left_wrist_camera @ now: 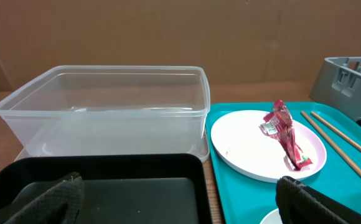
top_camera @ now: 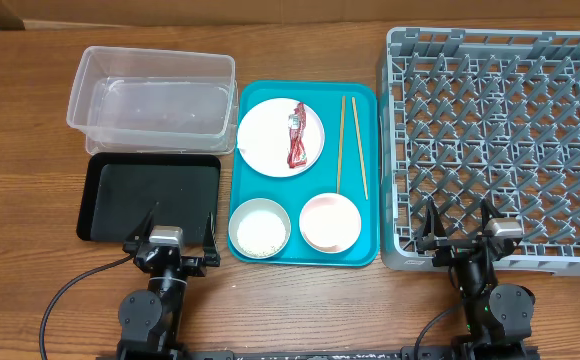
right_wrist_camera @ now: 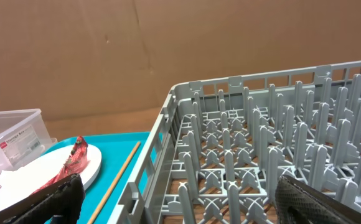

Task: Sort waste into correct bins and load items into the dishwasher

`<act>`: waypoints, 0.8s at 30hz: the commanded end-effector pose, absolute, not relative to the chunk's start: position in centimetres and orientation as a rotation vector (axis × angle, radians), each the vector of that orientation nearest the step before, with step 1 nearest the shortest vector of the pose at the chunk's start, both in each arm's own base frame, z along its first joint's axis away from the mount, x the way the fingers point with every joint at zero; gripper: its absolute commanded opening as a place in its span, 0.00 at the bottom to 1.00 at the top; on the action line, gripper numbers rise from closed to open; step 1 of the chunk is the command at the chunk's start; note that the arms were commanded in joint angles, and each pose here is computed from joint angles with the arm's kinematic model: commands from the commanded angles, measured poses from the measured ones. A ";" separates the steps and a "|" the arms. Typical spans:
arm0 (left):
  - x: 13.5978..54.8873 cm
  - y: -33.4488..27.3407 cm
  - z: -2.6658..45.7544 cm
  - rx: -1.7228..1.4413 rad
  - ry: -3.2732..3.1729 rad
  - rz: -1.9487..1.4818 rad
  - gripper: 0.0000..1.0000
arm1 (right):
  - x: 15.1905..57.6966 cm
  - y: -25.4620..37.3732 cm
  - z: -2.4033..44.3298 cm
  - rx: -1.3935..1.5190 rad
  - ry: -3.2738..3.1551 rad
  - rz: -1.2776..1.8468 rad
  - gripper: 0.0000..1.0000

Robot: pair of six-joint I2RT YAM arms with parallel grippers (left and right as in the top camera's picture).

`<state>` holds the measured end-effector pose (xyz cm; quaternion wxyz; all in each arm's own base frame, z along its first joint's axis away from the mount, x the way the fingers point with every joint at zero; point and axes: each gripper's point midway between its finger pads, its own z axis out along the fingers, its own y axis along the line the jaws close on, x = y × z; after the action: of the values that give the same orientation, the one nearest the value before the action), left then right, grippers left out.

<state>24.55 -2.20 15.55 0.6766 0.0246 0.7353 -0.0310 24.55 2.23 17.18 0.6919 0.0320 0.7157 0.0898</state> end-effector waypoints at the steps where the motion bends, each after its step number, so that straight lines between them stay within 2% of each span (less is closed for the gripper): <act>1: 24.5 -2.2 15.8 0.063 1.638 -0.066 1.00 | 24.6 2.2 17.1 0.072 1.592 0.200 1.00; 7: 24.5 -2.6 15.6 0.070 1.646 -0.096 1.00 | 24.4 3.1 17.0 0.030 1.599 0.243 1.00; 15: 22.7 -8.7 17.2 0.245 1.584 -0.501 1.00 | 23.6 6.4 19.4 -0.058 1.514 0.483 1.00; 24: 21.3 -8.4 24.6 0.193 1.474 -0.549 1.00 | 22.0 6.9 23.3 -0.081 1.536 0.512 1.00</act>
<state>22.48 -8.39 20.08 0.6818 0.0897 0.6880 -0.2317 23.18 6.69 18.38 0.6617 -0.0275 0.7175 0.2158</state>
